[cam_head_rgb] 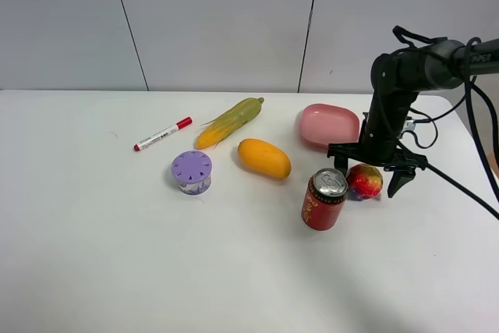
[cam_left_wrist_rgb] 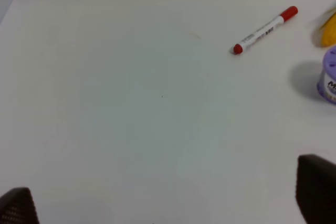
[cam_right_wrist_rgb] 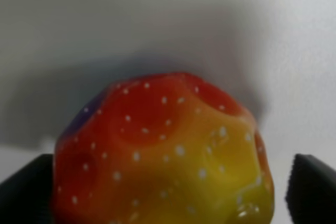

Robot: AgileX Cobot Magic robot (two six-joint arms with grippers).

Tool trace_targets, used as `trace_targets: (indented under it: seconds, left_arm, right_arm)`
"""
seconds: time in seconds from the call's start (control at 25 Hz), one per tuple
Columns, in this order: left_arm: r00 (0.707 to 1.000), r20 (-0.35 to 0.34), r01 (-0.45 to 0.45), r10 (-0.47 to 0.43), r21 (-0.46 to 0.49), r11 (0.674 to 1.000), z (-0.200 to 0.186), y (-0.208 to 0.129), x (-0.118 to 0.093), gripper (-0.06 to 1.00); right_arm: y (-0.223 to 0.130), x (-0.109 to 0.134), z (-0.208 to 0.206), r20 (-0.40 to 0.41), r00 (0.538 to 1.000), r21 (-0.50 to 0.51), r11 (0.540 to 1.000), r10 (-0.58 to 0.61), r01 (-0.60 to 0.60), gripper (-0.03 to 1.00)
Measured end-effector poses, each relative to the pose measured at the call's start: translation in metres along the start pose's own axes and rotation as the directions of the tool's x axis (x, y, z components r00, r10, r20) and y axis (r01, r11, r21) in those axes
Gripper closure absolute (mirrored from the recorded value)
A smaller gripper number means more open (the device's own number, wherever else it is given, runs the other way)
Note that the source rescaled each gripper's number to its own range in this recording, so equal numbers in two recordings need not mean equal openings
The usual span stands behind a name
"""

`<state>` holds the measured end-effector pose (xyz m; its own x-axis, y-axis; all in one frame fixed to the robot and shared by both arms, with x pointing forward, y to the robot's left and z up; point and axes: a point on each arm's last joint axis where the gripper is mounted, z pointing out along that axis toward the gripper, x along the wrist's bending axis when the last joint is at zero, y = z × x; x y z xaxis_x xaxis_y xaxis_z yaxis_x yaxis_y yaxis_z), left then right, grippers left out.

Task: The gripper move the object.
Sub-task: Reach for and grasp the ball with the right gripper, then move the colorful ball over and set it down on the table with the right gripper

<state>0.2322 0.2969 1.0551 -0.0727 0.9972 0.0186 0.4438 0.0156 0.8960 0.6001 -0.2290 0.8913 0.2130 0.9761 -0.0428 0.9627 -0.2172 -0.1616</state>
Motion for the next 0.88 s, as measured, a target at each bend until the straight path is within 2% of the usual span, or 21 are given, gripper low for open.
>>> trace_targets:
  seconds: [0.04, 0.08, 0.28, 0.44, 0.68, 0.88]
  left_arm:
    - [1.0, 0.0, 0.0, 0.0, 0.0, 1.0, 0.0, 0.0, 0.0, -0.06]
    - [1.0, 0.0, 0.0, 0.0, 0.0, 1.0, 0.0, 0.0, 0.0, -0.06]
    - [1.0, 0.0, 0.0, 0.0, 0.0, 1.0, 0.0, 0.0, 0.0, -0.06]
    - [1.0, 0.0, 0.0, 0.0, 0.0, 1.0, 0.0, 0.0, 0.0, -0.06]
    - [1.0, 0.0, 0.0, 0.0, 0.0, 1.0, 0.0, 0.0, 0.0, -0.06]
    - [1.0, 0.0, 0.0, 0.0, 0.0, 1.0, 0.0, 0.0, 0.0, -0.06]
  right_arm:
    - [0.0, 0.0, 0.0, 0.0, 1.0, 0.001, 1.0, 0.0, 0.0, 0.81]
    - [0.0, 0.0, 0.0, 0.004, 1.0, 0.002, 1.0, -0.003, 0.003, 0.97]
    - [-0.003, -0.003, -0.001, 0.026, 0.999, 0.025, 0.999, -0.034, 0.033, 0.96]
    - [-0.009, -0.005, -0.021, 0.023, 0.995, 0.009, 0.996, -0.093, 0.093, 0.96]
    - [-0.026, -0.012, -0.079, 0.002, 0.987, -0.149, 0.976, -0.163, 0.161, 0.96]
    - [-0.051, -0.015, -0.135, -0.084, 0.96, -0.336, 0.915, -0.266, 0.224, 0.96]
